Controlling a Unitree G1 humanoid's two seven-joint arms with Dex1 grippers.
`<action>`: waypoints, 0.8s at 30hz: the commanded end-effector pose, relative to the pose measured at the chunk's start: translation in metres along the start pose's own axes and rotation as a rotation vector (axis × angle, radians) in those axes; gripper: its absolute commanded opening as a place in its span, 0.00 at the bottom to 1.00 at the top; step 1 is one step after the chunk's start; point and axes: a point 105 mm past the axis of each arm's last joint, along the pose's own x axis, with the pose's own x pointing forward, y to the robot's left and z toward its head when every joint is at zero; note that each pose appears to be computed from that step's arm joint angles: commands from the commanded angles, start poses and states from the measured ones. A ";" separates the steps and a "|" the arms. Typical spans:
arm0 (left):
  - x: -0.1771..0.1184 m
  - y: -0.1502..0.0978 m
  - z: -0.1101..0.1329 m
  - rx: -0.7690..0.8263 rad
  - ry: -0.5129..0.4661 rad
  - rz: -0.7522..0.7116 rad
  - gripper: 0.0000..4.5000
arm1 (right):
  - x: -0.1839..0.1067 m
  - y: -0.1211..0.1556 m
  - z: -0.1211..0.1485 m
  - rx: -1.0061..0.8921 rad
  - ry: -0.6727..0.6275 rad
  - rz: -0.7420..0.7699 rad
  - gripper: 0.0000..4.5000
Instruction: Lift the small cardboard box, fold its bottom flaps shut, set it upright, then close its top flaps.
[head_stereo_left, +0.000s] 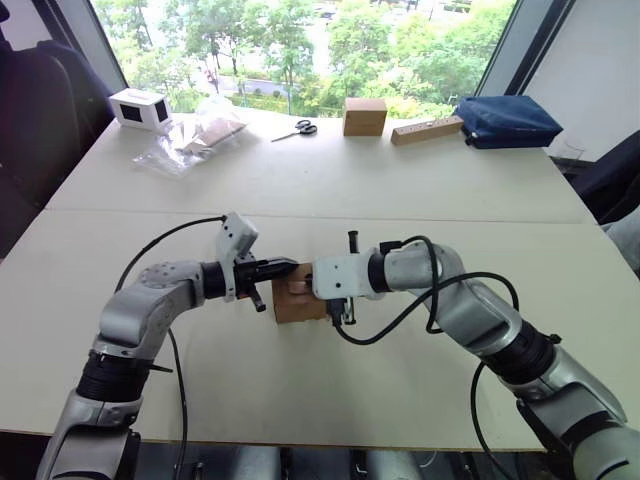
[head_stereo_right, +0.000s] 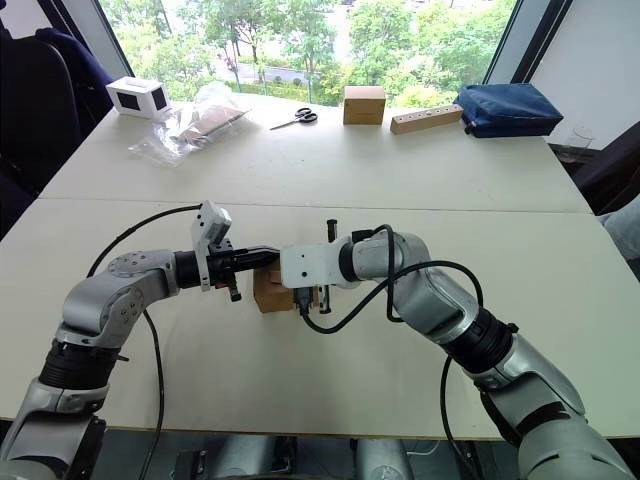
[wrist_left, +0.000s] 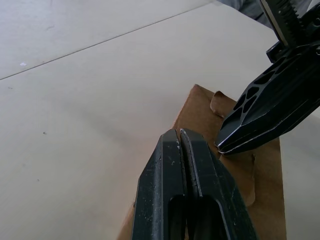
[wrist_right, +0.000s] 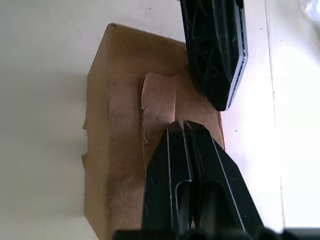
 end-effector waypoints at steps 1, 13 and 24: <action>-0.004 0.004 0.011 0.020 -0.033 0.017 0.01 | -0.017 -0.004 0.026 0.052 -0.132 0.007 0.00; -0.003 0.003 0.014 -0.029 -0.056 0.015 0.01 | -0.008 0.008 0.017 0.040 -0.092 0.038 0.00; -0.003 0.001 0.015 -0.049 -0.065 0.011 0.01 | -0.003 0.005 0.007 -0.033 -0.025 0.021 0.00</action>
